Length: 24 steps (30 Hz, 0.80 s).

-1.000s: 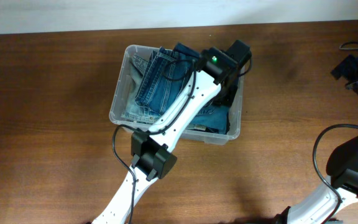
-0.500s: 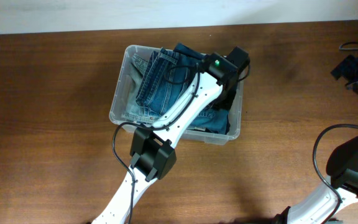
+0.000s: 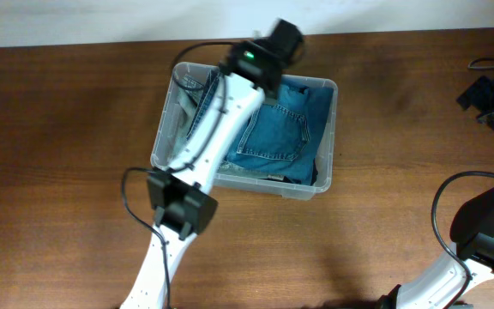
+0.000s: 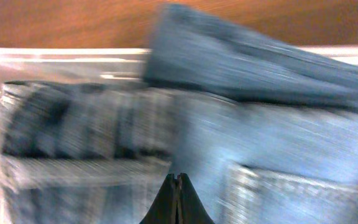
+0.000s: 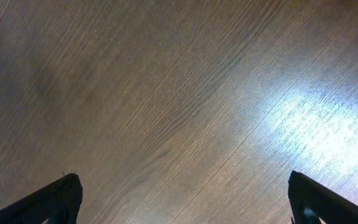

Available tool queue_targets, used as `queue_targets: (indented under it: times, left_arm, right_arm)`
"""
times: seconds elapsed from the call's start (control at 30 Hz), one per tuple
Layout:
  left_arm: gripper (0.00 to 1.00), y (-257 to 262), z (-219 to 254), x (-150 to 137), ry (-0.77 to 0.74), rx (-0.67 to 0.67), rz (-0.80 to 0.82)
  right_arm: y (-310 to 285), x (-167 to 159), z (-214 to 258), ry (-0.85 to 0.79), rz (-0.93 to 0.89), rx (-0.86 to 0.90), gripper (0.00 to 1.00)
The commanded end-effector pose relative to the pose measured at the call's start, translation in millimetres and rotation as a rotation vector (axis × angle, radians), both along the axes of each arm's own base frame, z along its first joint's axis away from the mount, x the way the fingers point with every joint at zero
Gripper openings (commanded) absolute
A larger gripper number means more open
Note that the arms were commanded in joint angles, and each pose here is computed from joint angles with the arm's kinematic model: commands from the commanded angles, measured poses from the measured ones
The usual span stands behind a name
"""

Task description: Pack container

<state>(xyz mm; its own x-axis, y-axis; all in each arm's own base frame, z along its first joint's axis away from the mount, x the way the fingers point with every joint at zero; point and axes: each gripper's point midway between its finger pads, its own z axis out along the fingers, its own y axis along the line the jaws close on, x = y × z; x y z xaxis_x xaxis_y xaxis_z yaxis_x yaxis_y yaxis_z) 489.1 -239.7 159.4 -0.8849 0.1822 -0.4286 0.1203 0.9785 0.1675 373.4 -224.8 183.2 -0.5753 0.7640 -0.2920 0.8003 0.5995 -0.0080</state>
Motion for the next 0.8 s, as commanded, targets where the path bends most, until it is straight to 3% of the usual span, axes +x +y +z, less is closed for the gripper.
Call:
queue_targets:
  times: [0.0,0.4,0.57,0.77]
  left_arm:
    - [0.01,18.6,-17.4,2.0,0.099,-0.083,0.038]
    - [0.01,55.5,-122.1,-21.5,0.379,0.020,0.144]
    - [0.01,48.0,-106.2,-15.6,0.331,0.001,0.130]
    - [0.01,38.4,-29.6,11.3,0.121,-0.097,0.118]
  right_arm:
    - [-2.1,-1.1,-5.2,0.017,-0.009,-0.003,0.98]
    - [-2.2,-1.0,-5.2,0.016,-0.009,-0.003,0.98]
    - [-2.1,-1.1,-5.2,0.017,-0.009,-0.003,0.98]
    - [-2.1,-1.1,-5.2,0.017,-0.009,-0.003,0.98]
